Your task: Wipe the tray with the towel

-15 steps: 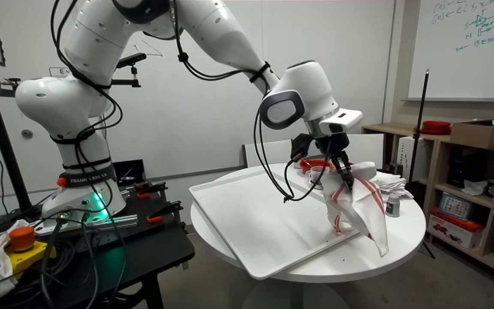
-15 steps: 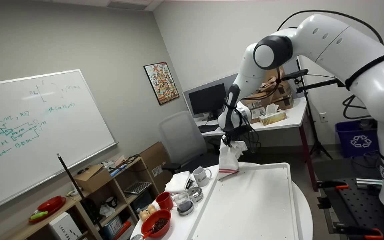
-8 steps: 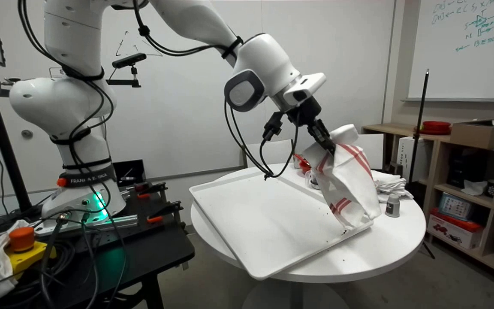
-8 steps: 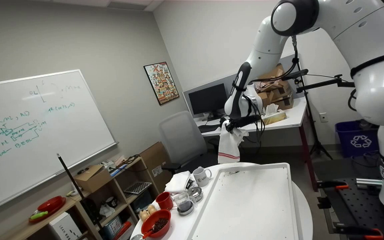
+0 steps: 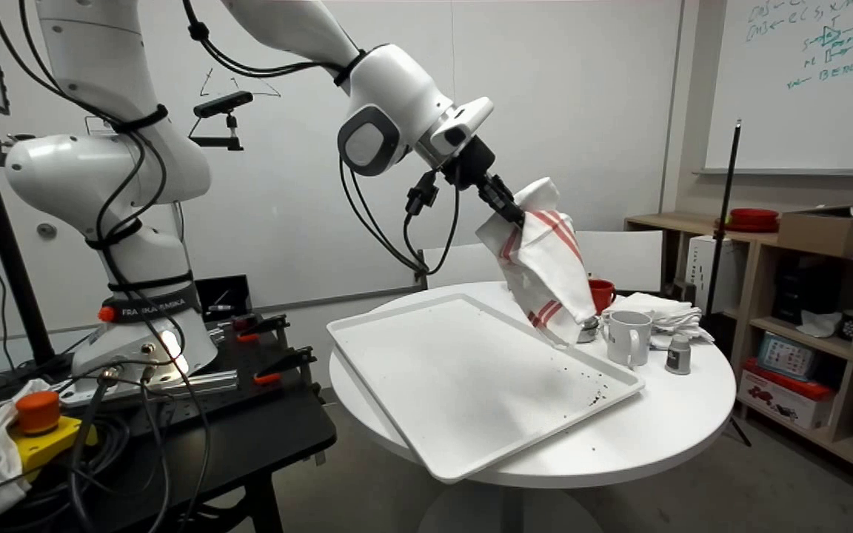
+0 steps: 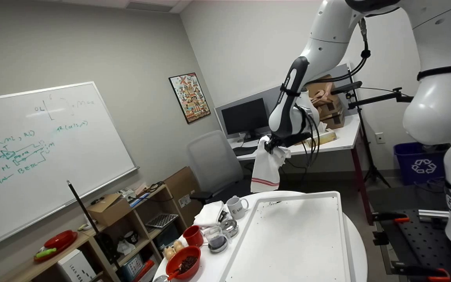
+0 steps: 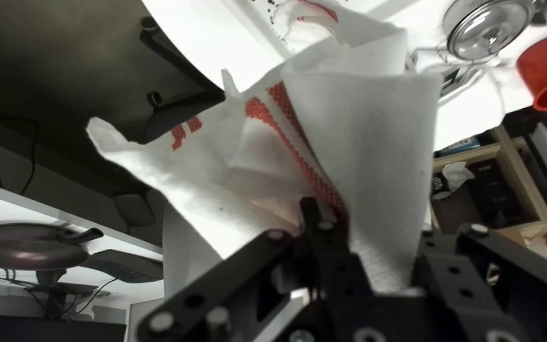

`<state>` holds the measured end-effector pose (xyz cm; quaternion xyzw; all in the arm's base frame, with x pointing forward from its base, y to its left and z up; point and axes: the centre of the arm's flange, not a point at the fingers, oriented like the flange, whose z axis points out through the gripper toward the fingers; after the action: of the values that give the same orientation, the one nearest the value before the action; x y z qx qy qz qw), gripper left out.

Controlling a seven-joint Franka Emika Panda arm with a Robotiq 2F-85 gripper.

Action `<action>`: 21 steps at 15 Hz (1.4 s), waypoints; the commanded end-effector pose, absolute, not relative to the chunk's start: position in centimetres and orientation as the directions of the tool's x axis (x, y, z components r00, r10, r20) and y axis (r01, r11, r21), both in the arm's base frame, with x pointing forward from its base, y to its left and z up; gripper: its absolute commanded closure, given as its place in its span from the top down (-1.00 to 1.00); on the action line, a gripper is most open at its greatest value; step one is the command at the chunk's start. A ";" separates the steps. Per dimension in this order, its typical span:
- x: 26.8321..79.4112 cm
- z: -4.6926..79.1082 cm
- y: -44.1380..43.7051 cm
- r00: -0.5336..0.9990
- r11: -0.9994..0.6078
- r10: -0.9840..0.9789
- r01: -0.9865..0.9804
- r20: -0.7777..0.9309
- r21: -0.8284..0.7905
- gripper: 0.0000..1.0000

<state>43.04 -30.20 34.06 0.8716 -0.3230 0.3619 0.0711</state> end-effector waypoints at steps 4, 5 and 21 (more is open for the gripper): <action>39.5 32.7 -23.7 0.731 -0.894 -0.380 -0.447 0.566 -0.023 -0.85; 39.7 32.4 -22.8 0.758 -0.910 -0.354 -0.415 0.548 -0.015 -0.85; 46.3 28.6 -9.0 0.972 -0.994 0.062 0.041 0.227 0.096 -0.86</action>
<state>44.31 -10.58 28.84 0.9895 -0.0067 0.1405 0.0341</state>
